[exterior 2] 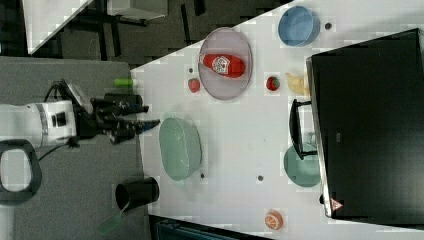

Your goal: Drag strainer left to right.

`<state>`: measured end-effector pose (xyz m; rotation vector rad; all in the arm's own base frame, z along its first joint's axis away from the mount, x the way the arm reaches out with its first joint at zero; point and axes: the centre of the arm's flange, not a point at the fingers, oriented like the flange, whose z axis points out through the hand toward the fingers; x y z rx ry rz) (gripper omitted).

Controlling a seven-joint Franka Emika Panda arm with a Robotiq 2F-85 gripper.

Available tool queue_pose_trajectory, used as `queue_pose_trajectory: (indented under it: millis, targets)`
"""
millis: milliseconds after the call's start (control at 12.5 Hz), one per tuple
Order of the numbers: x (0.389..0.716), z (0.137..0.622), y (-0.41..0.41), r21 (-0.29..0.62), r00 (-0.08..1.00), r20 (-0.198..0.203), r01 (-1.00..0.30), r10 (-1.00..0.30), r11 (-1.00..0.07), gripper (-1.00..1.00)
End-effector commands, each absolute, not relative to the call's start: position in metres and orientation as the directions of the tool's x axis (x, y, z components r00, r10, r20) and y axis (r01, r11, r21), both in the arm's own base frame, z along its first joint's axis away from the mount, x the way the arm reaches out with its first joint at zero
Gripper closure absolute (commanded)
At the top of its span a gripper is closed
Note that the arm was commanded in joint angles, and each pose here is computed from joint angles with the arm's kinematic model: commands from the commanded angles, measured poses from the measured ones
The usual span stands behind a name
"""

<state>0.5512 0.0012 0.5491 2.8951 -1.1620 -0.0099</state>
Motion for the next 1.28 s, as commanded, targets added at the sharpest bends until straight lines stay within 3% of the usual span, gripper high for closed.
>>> queue_pose_trajectory:
  millis: [80,240,560,880,1120,1280]
  targets:
    - [0.359,0.638,-0.023,0.013,0.536,0.012,-0.844,-0.844,-0.536,-0.59]
    - [0.36,0.639,-0.021,0.008,0.539,0.017,-0.843,-0.842,-0.539,-1.0]
    - [0.378,0.634,0.033,-0.014,0.623,0.074,-0.78,-0.779,-0.625,-1.0]
    - [0.404,0.592,0.142,0.034,0.757,0.133,-0.649,-0.64,-0.76,-1.0]
    - [0.422,0.54,0.218,0.032,0.762,0.14,-0.642,-0.633,-0.766,-1.0]
    - [0.434,0.498,0.257,0.008,0.705,0.114,-0.705,-0.7,-0.709,-1.0]
